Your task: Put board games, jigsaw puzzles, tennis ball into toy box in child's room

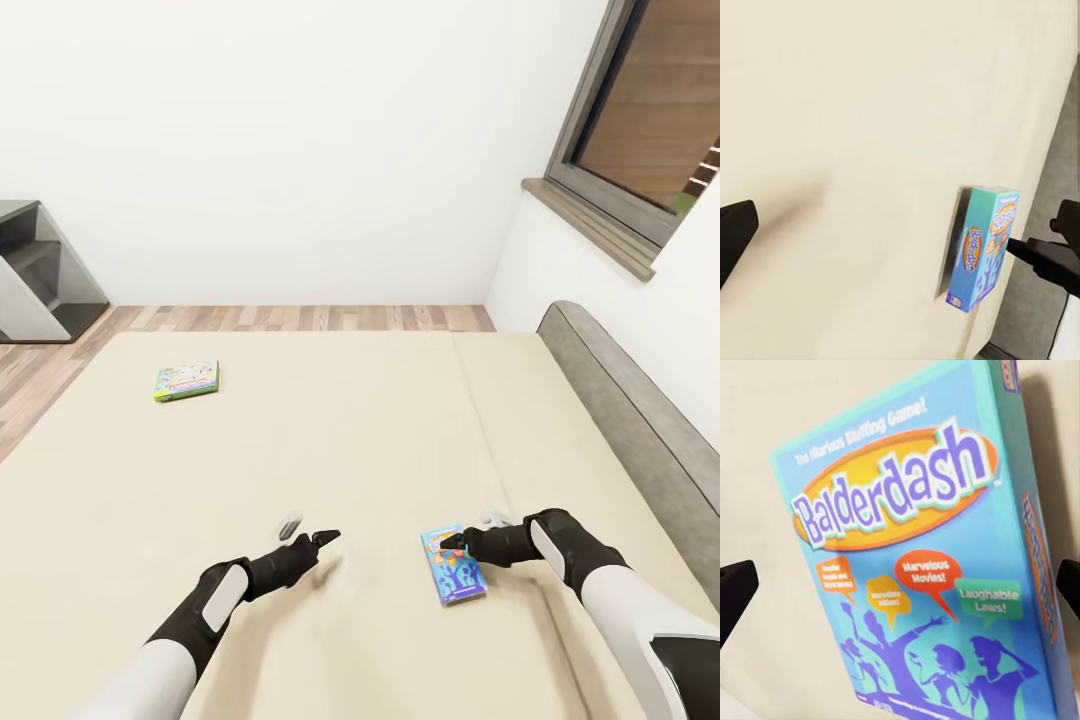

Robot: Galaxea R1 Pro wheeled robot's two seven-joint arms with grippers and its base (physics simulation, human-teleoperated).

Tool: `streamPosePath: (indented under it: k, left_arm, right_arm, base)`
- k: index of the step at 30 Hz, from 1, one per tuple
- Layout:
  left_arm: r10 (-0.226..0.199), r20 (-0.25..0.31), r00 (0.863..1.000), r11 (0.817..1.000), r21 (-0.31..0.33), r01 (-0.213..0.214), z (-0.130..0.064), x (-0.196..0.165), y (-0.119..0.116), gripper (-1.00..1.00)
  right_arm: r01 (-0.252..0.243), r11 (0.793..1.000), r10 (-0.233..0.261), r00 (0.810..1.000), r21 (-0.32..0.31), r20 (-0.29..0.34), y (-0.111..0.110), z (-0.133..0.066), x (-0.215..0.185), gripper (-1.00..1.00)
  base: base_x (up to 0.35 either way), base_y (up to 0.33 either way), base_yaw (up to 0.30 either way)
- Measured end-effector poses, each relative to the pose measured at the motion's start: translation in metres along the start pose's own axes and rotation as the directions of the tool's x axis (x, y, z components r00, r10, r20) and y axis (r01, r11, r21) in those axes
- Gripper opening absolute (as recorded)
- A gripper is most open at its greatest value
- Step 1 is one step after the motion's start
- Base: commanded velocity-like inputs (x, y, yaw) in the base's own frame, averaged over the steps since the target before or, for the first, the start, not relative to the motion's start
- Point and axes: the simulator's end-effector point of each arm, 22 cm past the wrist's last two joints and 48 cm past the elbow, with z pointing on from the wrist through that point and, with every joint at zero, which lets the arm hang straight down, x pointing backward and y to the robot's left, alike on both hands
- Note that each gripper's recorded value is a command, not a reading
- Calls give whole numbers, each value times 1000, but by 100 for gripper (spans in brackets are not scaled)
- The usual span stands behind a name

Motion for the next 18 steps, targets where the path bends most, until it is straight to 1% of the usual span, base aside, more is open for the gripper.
streamPosePath:
  k: [12, 18]
  left_arm:
    - [-2, -1, 1000, 1000, 8, 2, 0, 0, -1, 100]
    - [-3, -1, 1000, 1000, 9, 3, 0, 0, -1, 100]
  right_arm:
    - [0, 1000, 0, 1000, -2, 0, 0, 0, 0, 100]
    - [0, 1000, 0, 1000, -2, 0, 0, 0, 0, 100]
  base:
    - [0, 3, 0]
    - [0, 92, 0]
